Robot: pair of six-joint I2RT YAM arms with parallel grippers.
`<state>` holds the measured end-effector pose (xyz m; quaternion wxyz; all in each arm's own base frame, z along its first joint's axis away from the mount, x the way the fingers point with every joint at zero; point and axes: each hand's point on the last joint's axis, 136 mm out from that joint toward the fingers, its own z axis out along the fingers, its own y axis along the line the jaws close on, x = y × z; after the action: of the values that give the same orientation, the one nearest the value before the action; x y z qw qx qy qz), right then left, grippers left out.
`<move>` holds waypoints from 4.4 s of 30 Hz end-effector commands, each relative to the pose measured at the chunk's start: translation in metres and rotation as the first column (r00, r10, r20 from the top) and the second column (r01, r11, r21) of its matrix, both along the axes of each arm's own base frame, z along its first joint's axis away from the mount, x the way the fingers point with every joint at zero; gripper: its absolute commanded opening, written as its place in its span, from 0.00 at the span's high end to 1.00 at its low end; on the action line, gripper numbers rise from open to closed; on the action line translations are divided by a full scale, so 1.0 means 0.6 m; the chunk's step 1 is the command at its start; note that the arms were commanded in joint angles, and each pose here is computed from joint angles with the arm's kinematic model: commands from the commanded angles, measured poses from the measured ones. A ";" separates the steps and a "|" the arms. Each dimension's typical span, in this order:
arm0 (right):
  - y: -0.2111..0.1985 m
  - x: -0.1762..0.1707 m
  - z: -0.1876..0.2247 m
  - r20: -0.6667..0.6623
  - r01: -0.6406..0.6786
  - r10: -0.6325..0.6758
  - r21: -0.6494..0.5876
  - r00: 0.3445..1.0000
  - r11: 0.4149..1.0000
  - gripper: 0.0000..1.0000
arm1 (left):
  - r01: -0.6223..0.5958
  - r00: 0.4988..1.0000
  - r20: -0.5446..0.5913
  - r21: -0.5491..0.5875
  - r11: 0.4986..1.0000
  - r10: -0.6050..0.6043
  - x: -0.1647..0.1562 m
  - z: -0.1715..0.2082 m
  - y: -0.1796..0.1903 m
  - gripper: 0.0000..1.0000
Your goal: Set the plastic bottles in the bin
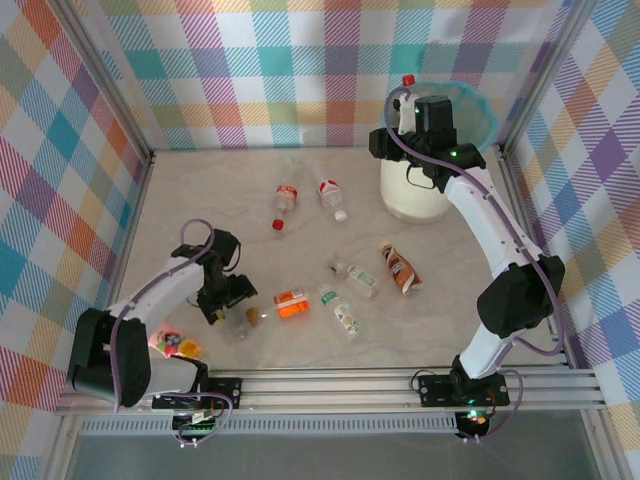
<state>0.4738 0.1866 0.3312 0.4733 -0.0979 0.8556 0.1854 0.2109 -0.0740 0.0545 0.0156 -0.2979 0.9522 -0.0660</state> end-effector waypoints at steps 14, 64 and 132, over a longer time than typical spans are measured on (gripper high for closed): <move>0.025 -0.022 -0.016 -0.058 -0.048 0.049 0.023 0.997 0.999 0.41 | 0.086 0.996 -0.001 -0.022 0.996 -0.086 0.041 -0.027 -0.014 0.30; 0.328 -0.306 0.150 0.124 -0.841 0.862 0.327 0.491 0.432 0.51 | 0.660 0.037 0.809 0.421 0.623 -0.586 0.118 0.512 -0.269 0.54; -0.154 0.076 -0.068 -0.057 0.349 -0.366 -0.199 0.929 0.916 0.78 | 0.483 0.199 0.801 0.421 0.768 -0.565 0.145 0.480 -0.203 0.05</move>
<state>0.5269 0.1106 0.3391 0.5120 -0.0184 0.8587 -0.0153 0.2999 -0.1996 0.3413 0.5051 0.1360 0.8326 -0.1821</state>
